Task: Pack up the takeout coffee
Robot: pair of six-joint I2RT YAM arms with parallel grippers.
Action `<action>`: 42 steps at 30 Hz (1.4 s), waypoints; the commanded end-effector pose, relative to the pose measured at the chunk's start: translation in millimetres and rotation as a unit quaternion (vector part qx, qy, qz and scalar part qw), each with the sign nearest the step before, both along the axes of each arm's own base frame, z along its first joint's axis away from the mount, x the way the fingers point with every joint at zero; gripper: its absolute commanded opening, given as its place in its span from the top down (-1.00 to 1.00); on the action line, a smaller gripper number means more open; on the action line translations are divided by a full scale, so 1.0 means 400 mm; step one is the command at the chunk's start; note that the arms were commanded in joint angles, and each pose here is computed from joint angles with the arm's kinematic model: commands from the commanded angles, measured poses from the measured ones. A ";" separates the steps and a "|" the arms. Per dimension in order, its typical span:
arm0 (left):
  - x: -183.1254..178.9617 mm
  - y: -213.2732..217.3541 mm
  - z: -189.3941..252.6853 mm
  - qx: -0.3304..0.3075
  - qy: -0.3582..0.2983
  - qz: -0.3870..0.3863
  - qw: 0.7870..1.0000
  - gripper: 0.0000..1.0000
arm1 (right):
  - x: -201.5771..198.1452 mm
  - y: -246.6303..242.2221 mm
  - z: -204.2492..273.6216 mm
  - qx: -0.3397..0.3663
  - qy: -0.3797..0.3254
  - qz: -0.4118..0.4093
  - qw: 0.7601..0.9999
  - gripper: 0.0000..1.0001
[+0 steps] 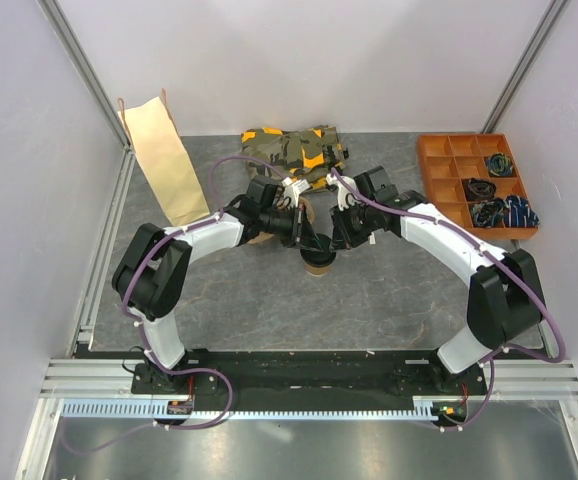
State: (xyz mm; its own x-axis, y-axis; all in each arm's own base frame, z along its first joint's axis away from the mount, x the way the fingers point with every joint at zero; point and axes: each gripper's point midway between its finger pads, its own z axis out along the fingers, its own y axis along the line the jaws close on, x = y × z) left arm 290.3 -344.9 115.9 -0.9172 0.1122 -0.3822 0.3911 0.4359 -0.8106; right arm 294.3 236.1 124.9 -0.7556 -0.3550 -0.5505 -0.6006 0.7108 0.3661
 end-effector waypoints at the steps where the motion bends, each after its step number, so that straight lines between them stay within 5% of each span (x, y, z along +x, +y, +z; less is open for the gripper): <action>1: -0.004 0.006 0.020 0.005 -0.007 -0.001 1.000 0.93 | 0.025 0.010 0.090 0.041 -0.017 -0.001 0.999 0.64; 9: -0.021 -0.005 0.195 -0.059 -0.051 -0.016 0.997 0.48 | 0.045 0.024 0.102 0.073 -0.005 -0.015 0.997 0.55; 13: -0.032 0.010 0.228 -0.064 -0.060 -0.016 0.996 0.41 | 0.055 0.046 0.126 0.094 -0.008 -0.005 0.996 0.50; 21: -0.036 0.106 0.243 0.014 -0.188 0.013 0.982 0.42 | 0.064 0.060 0.075 0.067 -0.004 0.005 0.998 0.50; 26: -0.061 0.143 0.208 0.025 -0.243 0.025 0.969 0.50 | 0.051 0.099 0.047 0.110 0.031 0.013 0.993 0.56; 33: -0.031 0.147 0.188 0.120 -0.415 -0.030 0.901 0.74 | 0.030 0.105 0.008 0.119 0.066 0.010 0.991 0.57; 42: 0.016 0.128 0.155 0.166 -0.447 -0.047 0.878 0.82 | 0.008 0.094 -0.063 0.105 0.106 0.007 0.989 0.60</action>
State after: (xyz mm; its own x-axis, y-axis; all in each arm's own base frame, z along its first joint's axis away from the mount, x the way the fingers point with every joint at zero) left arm 267.5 -293.0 168.1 -0.3756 0.3592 -0.8544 0.8441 0.5133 -0.1552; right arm 304.6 278.6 124.9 -0.8307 -0.2434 -0.5008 -0.5394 0.5746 0.6155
